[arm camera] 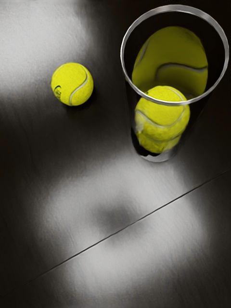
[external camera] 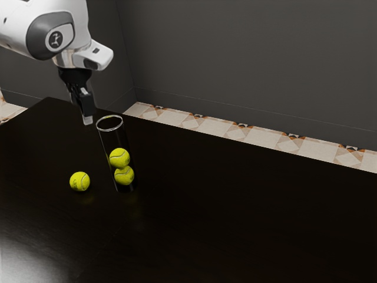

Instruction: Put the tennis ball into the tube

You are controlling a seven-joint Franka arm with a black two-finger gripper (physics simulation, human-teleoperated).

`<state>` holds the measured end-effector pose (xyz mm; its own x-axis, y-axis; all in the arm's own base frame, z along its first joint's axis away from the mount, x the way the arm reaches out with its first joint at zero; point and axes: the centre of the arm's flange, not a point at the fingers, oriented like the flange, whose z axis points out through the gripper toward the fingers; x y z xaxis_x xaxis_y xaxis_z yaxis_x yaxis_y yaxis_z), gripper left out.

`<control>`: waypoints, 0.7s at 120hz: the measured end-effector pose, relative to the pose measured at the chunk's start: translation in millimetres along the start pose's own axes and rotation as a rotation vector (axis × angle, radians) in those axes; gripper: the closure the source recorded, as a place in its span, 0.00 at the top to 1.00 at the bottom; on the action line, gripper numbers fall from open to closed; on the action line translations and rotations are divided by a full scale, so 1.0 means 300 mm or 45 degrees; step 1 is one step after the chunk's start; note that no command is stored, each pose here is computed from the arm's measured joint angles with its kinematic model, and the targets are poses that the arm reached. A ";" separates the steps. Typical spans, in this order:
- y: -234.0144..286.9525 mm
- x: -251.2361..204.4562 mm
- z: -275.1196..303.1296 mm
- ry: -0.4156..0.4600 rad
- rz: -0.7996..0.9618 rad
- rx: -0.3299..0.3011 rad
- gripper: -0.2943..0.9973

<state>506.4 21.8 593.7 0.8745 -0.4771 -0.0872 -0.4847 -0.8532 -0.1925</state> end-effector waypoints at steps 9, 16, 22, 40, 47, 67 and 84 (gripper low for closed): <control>0.001 -0.002 0.000 -0.001 0.005 0.000 0.77; 0.007 -0.007 0.036 -0.024 0.011 -0.016 0.77; -0.003 -0.021 0.079 -0.052 0.001 -0.035 0.77; -0.100 -0.049 0.263 -0.148 -0.046 -0.130 0.77; -0.139 -0.068 0.335 -0.168 -0.072 -0.160 0.77; -0.192 -0.104 0.572 -0.158 -0.115 -0.201 0.77; -0.243 -0.112 0.757 -0.072 -0.155 -0.205 0.77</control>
<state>516.2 147.8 388.5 0.9243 -0.3594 -0.1283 -0.3676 -0.9288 -0.0465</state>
